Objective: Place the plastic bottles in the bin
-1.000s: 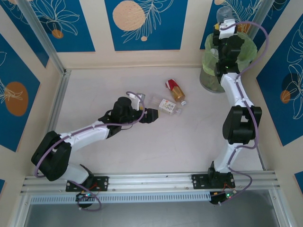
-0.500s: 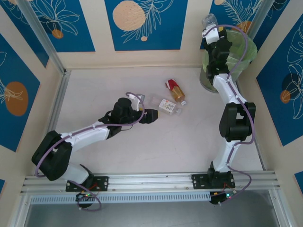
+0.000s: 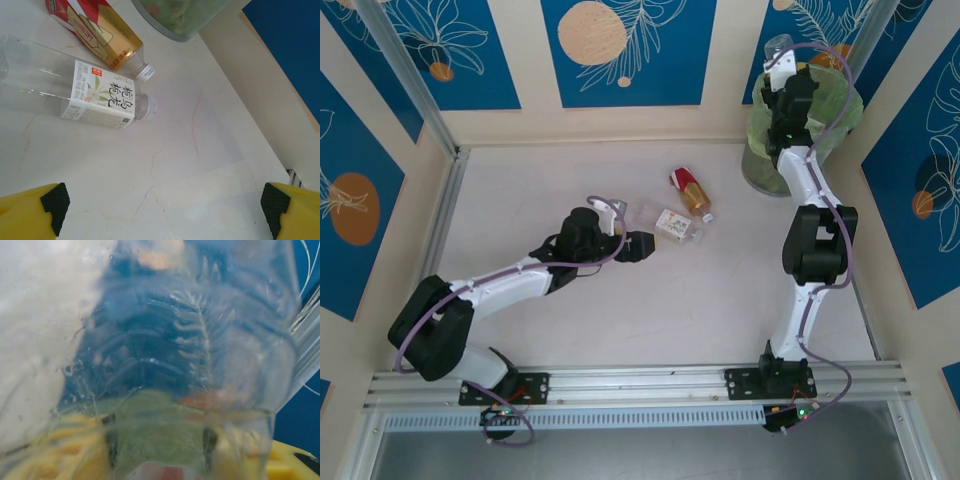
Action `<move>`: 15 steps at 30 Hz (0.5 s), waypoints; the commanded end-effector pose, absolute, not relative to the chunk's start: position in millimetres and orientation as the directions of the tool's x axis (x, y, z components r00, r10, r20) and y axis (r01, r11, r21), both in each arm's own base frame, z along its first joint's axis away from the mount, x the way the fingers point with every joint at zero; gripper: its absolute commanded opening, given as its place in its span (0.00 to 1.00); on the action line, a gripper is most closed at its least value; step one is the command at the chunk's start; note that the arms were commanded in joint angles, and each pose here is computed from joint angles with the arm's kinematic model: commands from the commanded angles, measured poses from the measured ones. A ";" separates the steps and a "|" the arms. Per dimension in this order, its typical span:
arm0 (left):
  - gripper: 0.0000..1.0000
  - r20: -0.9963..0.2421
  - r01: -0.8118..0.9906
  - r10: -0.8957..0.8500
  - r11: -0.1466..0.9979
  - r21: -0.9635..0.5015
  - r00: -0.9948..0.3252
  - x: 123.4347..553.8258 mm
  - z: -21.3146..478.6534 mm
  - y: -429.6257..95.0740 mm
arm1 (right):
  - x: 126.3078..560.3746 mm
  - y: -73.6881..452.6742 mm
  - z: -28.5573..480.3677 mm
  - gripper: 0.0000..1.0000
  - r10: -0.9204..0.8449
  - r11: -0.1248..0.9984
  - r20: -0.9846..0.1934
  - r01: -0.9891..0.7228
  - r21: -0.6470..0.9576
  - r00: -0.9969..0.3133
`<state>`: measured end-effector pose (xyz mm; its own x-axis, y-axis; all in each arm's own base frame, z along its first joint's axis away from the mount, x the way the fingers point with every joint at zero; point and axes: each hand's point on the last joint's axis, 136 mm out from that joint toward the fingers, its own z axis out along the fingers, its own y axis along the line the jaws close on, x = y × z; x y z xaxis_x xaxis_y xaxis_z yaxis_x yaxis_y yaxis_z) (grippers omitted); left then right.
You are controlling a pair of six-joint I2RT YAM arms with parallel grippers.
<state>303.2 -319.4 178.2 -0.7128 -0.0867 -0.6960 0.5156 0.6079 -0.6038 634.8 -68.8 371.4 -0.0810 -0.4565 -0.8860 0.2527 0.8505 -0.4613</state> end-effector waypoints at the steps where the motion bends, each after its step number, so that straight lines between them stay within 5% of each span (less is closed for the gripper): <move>1: 1.00 -0.691 0.507 -0.098 0.608 -0.611 -0.716 301.7 174.0 -322.8 | 638.2 -88.9 378.0 0.47 -0.436 0.837 -0.891 0.307 -0.453 -0.127; 5: 0.99 -0.688 0.505 -0.094 0.610 -0.611 -0.720 300.8 171.4 -323.5 | 645.0 -113.6 360.5 0.53 -0.407 0.824 -0.887 0.332 -0.459 -0.216; 10: 1.00 -0.688 0.501 -0.090 0.617 -0.606 -0.720 300.4 169.4 -322.7 | 642.7 -114.3 338.9 0.82 -0.313 0.868 -0.881 0.269 -0.416 -0.354; 15: 1.00 -0.681 0.503 -0.081 0.611 -0.611 -0.728 302.2 167.3 -327.0 | 630.8 -103.5 355.6 0.97 -0.222 0.892 -0.902 0.296 -0.341 -0.370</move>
